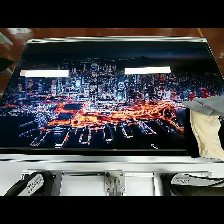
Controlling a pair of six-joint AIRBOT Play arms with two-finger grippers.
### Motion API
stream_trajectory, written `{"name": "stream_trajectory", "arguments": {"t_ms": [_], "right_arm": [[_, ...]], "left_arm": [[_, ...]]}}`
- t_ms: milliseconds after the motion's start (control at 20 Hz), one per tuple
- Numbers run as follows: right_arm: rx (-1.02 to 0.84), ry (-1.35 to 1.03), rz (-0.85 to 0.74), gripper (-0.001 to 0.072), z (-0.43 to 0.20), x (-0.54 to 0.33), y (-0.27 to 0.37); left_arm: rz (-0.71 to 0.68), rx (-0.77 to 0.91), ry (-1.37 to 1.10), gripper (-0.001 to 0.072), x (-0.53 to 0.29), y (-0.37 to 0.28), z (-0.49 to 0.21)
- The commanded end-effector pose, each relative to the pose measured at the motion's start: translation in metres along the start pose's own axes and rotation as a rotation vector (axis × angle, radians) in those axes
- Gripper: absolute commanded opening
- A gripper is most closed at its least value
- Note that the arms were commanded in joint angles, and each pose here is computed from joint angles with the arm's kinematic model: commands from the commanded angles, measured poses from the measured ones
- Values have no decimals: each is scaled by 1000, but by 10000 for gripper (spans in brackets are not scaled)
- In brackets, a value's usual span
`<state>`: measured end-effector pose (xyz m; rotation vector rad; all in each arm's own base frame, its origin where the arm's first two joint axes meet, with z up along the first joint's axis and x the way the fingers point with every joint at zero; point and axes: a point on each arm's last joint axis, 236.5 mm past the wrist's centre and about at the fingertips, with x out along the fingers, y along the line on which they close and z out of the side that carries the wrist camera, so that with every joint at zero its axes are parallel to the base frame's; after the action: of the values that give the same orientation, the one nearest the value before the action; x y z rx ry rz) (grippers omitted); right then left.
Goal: Fold the shirts.
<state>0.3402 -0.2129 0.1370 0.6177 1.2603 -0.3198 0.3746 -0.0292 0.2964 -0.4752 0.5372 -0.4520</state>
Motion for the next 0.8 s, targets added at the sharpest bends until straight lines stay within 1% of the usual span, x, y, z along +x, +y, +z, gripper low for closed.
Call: {"name": "stream_trajectory", "arguments": {"t_ms": [0, 150, 300, 350, 400, 500, 550, 600, 650, 700, 750], "right_arm": [[108, 123, -174, 61, -30, 8, -56], [128, 226, -296, 61, -63, 17, -87], [170, 363, -456, 60, -120, 18, -129], [196, 390, -468, 60, -135, 19, -138], [236, 402, -447, 60, -148, 25, -141], [280, 388, -358, 61, -160, 50, -134], [303, 380, -326, 73, -165, 63, -129], [309, 398, -291, 231, -173, 76, -123], [286, 436, -261, 607, -183, 83, -118], [265, 473, -257, 686, -191, 82, -117], [261, 490, -289, 687, -194, 75, -123]], "left_arm": [[-3, 1, 8, 34, 0, -1, -2], [-5, 0, 14, 34, 0, -1, -3], [-5, 1, 14, 34, 0, -1, -3], [-4, 1, 14, 34, 0, -1, -3], [-4, 1, 13, 34, 0, -1, -3], [-4, 1, 12, 35, 0, -1, -3], [-4, 1, 11, 34, 0, -1, -3], [-3, 1, 10, 35, 0, -1, -2], [-3, 1, 9, 34, 0, -1, -2], [-1, 1, 5, 35, 0, 0, -1], [0, 0, 0, 34, 0, 0, 0]]}}
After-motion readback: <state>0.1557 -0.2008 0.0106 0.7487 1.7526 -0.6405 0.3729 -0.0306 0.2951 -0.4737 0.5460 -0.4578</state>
